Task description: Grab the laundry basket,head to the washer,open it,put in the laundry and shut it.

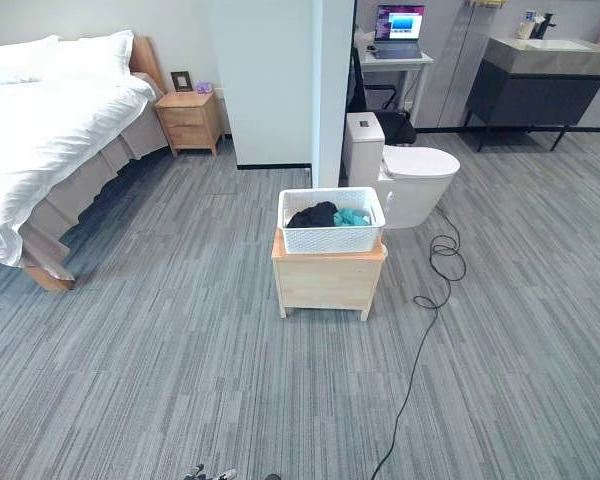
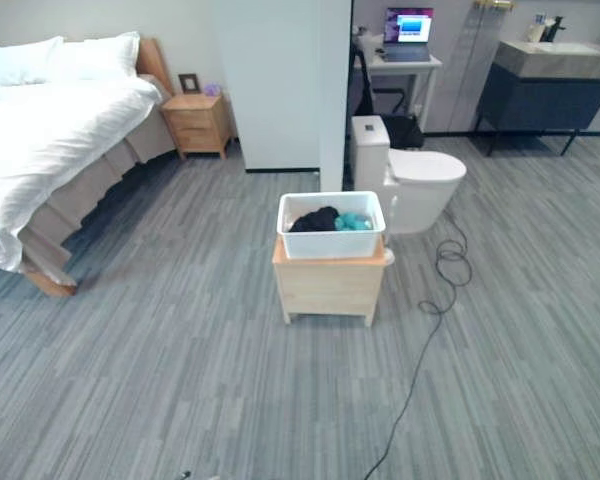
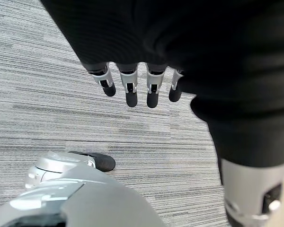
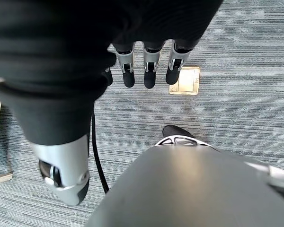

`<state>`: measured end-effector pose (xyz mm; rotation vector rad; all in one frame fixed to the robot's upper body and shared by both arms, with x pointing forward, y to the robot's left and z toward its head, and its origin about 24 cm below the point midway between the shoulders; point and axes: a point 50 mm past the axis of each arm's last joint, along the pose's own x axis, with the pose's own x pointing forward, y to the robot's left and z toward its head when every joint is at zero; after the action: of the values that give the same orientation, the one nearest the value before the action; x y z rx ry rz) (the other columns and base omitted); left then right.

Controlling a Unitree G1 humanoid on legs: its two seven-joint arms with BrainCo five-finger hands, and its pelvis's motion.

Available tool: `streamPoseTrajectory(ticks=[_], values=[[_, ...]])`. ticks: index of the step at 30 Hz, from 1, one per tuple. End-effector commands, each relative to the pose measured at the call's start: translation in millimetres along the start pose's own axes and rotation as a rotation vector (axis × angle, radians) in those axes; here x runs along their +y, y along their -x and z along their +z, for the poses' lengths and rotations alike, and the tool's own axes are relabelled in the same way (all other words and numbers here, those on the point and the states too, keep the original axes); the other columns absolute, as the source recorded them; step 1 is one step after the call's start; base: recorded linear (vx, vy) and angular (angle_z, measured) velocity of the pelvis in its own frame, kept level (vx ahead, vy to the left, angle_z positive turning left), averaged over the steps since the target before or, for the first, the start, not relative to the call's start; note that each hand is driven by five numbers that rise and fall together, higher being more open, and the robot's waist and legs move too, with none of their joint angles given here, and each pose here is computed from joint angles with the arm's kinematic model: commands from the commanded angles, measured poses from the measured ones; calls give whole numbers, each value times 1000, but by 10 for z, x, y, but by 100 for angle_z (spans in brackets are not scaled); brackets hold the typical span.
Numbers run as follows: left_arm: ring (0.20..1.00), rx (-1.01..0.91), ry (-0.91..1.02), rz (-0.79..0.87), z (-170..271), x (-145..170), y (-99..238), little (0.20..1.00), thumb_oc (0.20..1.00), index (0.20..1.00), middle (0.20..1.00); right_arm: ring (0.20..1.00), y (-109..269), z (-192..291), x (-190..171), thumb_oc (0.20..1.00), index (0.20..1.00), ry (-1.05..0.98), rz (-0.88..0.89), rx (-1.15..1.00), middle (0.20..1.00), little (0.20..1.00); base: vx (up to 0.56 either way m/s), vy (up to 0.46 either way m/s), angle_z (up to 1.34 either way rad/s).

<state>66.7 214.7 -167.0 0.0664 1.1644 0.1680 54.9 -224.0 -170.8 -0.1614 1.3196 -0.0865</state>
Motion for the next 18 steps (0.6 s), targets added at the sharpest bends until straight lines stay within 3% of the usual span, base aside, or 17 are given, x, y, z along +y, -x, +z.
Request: streamPoseTrajectory(ticks=[1,18], values=[[1000,-26,-37,-7,164,-18,-51,1000,1000,1000,1000,1000,-9,84,-96,1000,1000,11,-29,-8,1000,1000,0,0,0],[1000,-14,19,17,131,15,-46,1000,1000,1000,1000,1000,-7,59,-77,1000,1000,-3,-26,-3,1000,1000,5,-2,-1]])
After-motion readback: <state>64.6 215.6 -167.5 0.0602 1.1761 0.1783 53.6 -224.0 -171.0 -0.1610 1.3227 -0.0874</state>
